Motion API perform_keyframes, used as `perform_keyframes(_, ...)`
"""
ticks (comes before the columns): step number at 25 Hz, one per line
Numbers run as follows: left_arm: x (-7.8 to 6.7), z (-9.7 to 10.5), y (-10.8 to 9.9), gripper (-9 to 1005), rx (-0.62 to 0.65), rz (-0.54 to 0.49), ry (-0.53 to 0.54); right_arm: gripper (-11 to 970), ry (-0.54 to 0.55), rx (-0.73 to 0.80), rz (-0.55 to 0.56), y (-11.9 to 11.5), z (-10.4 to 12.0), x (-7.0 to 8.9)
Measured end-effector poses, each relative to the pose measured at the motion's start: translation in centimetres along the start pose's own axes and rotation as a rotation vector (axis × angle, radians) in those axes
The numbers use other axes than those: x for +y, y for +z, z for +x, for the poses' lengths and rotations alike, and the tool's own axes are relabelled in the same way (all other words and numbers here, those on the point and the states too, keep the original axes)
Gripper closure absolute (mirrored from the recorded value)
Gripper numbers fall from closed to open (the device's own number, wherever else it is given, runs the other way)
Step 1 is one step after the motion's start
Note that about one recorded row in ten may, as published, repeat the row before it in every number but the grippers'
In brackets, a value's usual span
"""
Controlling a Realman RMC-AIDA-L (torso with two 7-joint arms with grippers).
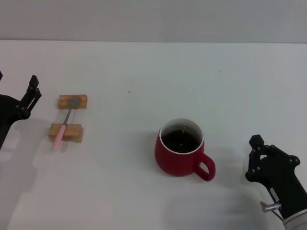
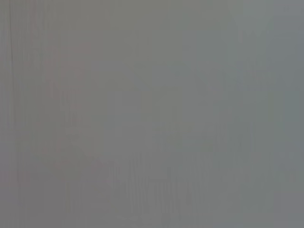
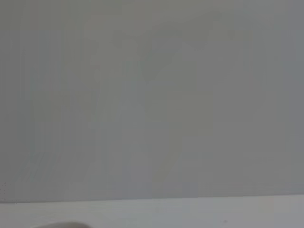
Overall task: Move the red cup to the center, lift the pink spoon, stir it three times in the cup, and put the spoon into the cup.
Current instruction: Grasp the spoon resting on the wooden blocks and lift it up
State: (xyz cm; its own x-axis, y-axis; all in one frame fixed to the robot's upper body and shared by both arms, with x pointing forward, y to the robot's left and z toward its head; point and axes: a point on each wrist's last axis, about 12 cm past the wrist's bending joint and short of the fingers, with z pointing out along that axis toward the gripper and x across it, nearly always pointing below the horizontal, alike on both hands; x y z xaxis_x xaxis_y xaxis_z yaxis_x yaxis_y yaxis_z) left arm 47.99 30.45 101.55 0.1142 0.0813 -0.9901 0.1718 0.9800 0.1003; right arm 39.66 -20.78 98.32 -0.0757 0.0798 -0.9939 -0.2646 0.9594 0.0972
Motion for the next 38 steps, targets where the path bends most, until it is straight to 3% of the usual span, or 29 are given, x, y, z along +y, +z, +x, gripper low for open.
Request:
perform_keyframes(18,-0.1,-0.1,0.3,153,-0.004,0.005,0.001,960,0.012,0.054,-0.092,-0.3,0.6,1.6)
perform_keyframes(38,-0.1,0.0,0.1,153,-0.002,0.002,-0.001,959,0.004,0.09,-0.161,1.5,0.6,2.4)
